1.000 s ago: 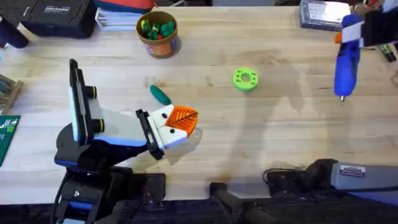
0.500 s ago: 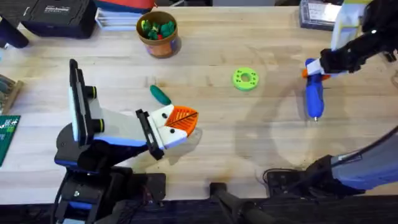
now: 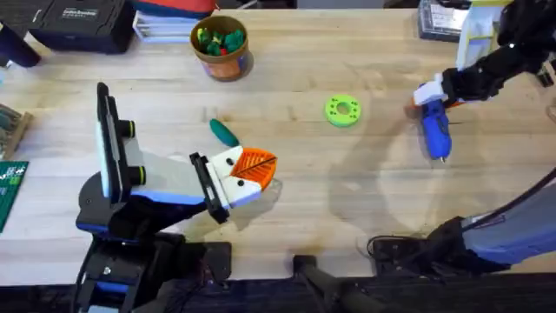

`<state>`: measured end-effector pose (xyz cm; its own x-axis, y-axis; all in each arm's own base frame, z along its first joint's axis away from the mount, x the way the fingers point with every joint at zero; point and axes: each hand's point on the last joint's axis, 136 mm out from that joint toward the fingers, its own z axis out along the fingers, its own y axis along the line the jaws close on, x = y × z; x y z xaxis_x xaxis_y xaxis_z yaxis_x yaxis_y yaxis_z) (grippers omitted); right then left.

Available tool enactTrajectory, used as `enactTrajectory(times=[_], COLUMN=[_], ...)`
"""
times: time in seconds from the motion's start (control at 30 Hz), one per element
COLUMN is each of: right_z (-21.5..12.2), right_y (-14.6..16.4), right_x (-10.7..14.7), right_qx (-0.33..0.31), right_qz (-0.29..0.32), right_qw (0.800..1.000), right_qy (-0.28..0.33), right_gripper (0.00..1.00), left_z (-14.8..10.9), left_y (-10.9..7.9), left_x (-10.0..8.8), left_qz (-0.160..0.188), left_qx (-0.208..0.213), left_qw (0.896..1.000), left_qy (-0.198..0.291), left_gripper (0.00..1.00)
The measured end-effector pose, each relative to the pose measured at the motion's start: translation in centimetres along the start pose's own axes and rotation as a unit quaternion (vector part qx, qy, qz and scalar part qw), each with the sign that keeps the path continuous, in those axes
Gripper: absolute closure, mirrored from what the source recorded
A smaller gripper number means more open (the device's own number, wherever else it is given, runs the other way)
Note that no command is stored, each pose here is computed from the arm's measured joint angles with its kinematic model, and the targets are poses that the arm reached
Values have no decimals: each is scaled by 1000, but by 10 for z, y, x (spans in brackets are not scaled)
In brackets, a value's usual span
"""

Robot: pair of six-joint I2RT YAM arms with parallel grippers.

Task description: Pick up the gripper from the table and insert it into the empty holder that is missing its gripper. Then pick up a screw, insert it into the mounting hole, and use the screwdriver to tighten it. Finally, clean up the table by picking up the vegetable and placing it into the bucket.

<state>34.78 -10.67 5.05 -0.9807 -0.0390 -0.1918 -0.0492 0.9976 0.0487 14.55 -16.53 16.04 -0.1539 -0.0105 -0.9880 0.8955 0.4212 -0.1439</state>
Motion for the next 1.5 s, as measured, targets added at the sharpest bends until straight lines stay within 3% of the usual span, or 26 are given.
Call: enactTrajectory(times=[0.03,0.1,0.47,0.53,0.7,0.83,0.93,1.3,1.5], right_z=[0,0,0,0,2,5,5,-1,-54], right_y=[0,-1,-2,-2,-1,-2,-3,-1,-3], right_x=[0,0,1,1,3,4,3,2,-20], right_qx=[1,2,5,5,3,3,6,6,41], right_qz=[0,0,0,0,1,1,0,-1,-11], right_qw=[1000,1000,1000,1000,1000,1000,1000,1000,996], right_qy=[0,1,2,2,9,12,10,4,-80], right_gripper=[113,17,7,54,423,607,948,973,973], left_z=[0,0,0,0,0,0,0,0,0], left_y=[0,0,0,0,0,0,0,1,1], left_x=[0,0,0,0,0,0,0,0,0], left_qz=[0,0,0,0,0,0,0,0,0], left_qx=[0,0,0,0,0,0,0,-4,-4], left_qw=[1000,1000,1000,1000,1000,1000,1000,1000,1000], left_qy=[0,0,0,0,0,0,0,0,-1], left_gripper=[992,992,992,992,992,992,992,992,992])
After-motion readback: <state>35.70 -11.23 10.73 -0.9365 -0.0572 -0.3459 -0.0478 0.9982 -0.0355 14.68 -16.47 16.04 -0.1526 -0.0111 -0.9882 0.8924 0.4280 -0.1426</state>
